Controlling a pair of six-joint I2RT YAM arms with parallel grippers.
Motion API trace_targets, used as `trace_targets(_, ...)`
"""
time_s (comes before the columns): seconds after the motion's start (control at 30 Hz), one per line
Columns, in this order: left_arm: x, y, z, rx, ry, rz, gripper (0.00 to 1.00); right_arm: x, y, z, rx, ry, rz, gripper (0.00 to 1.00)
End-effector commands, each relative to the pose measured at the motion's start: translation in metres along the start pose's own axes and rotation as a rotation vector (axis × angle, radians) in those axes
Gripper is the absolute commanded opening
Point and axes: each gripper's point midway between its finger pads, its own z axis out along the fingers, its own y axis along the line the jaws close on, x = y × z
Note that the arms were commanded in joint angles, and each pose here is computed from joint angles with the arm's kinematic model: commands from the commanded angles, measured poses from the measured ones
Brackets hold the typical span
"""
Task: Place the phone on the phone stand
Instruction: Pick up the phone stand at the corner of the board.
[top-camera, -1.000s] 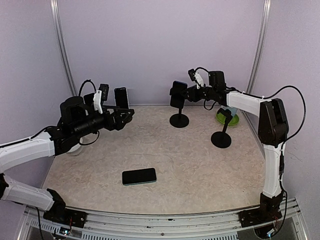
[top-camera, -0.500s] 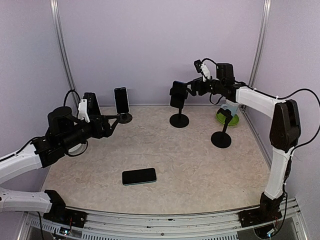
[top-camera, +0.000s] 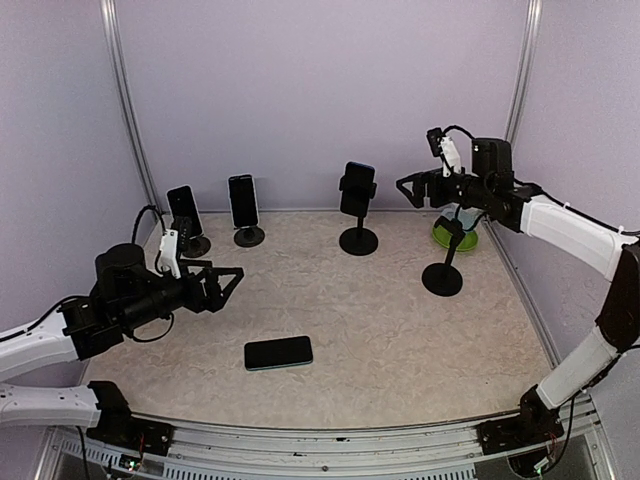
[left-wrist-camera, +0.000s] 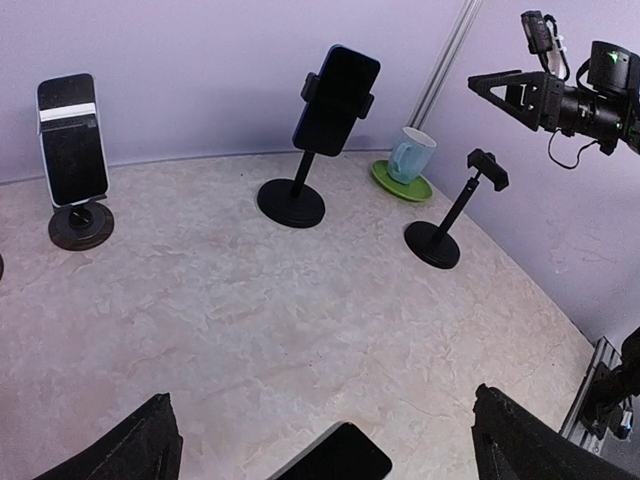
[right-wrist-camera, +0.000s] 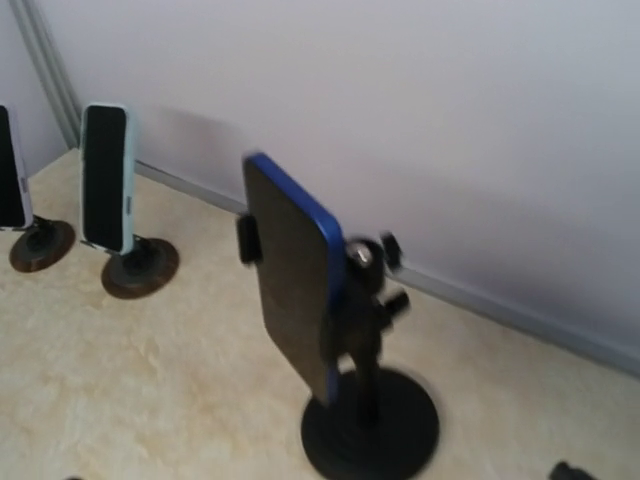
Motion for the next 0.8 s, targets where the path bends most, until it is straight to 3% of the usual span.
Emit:
trace_targets(0.0, 0.000, -0.009, 0.004, 0.040, -0.018, -0.002, 0.99, -0.006, -0.015, -0.034, 0.120, -0.064, 0.068, 1.00)
trace_targets(0.47, 0.012, -0.038, 0.027, 0.131, 0.008, 0.030, 0.99, 0.033, -0.044, -0.101, 0.393, -0.098, 0.177, 0.99)
trace_targets(0.77, 0.011, -0.052, 0.035, 0.178, 0.007, 0.025, 0.99, 0.066, -0.056, -0.096, 0.408, -0.040, 0.199, 0.94)
